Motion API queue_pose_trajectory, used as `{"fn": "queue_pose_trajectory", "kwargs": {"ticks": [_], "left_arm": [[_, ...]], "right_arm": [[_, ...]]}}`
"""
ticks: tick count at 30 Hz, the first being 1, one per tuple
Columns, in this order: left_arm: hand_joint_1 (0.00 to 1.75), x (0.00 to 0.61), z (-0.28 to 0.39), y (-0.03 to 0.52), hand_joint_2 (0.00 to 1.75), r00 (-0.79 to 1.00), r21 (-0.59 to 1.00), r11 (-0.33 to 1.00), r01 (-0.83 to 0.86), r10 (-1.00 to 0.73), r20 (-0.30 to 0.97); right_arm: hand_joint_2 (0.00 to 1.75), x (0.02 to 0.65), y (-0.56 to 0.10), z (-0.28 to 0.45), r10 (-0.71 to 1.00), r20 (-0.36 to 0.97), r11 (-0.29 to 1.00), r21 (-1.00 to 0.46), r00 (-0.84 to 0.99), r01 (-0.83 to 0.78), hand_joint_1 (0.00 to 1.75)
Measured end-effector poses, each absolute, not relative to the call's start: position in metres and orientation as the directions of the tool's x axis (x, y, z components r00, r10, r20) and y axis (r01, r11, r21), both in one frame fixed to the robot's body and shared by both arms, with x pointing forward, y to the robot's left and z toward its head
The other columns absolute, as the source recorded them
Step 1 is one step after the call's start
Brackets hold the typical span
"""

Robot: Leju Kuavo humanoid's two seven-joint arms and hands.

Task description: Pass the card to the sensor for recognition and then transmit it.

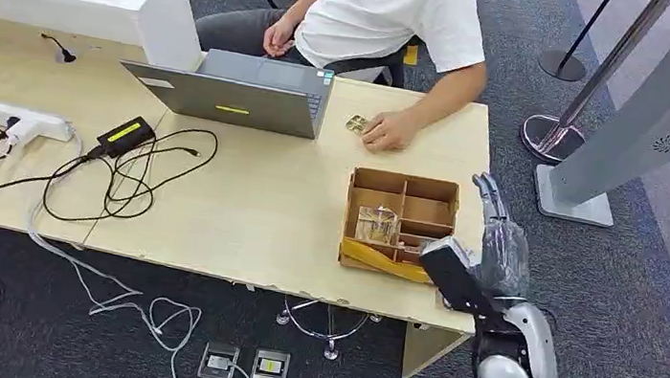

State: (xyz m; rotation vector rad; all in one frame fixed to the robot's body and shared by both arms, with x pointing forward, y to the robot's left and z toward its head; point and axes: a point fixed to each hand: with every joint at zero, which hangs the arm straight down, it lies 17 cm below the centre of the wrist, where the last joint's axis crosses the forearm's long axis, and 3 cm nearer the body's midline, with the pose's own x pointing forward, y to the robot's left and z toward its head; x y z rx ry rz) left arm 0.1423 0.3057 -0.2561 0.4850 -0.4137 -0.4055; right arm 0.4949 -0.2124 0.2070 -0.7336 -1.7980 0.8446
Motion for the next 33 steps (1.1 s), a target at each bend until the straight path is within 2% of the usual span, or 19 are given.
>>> {"fn": "queue_pose_trajectory", "kwargs": {"ticks": [6,14,20,33], "left_arm": [[0.00,0.144,-0.255,0.305,0.00,0.839,0.523,0.808,0.271,-0.465,0.284],[0.00,0.148,-0.254,0.299,0.00,0.831,0.516,0.811,0.276,-0.471,0.295],[0.00,0.148,-0.255,0.296,0.00,0.838,0.510,0.818,0.267,-0.458,0.296],[0.00,0.149,-0.254,0.291,0.00,0.840,0.500,0.826,0.261,-0.450,0.304]], "right_arm": [[1.75,0.499,-0.225,0.198,0.899,0.352,0.401,-0.901,-0.263,0.166,0.00],[1.75,0.513,-0.215,0.179,0.961,0.128,0.157,-0.982,-0.246,0.103,0.00],[1.75,0.518,-0.194,0.162,0.957,0.071,0.086,-0.996,-0.282,0.040,0.00],[1.75,0.514,-0.160,0.122,0.939,0.056,0.034,-0.997,-0.341,-0.072,0.00]]}}
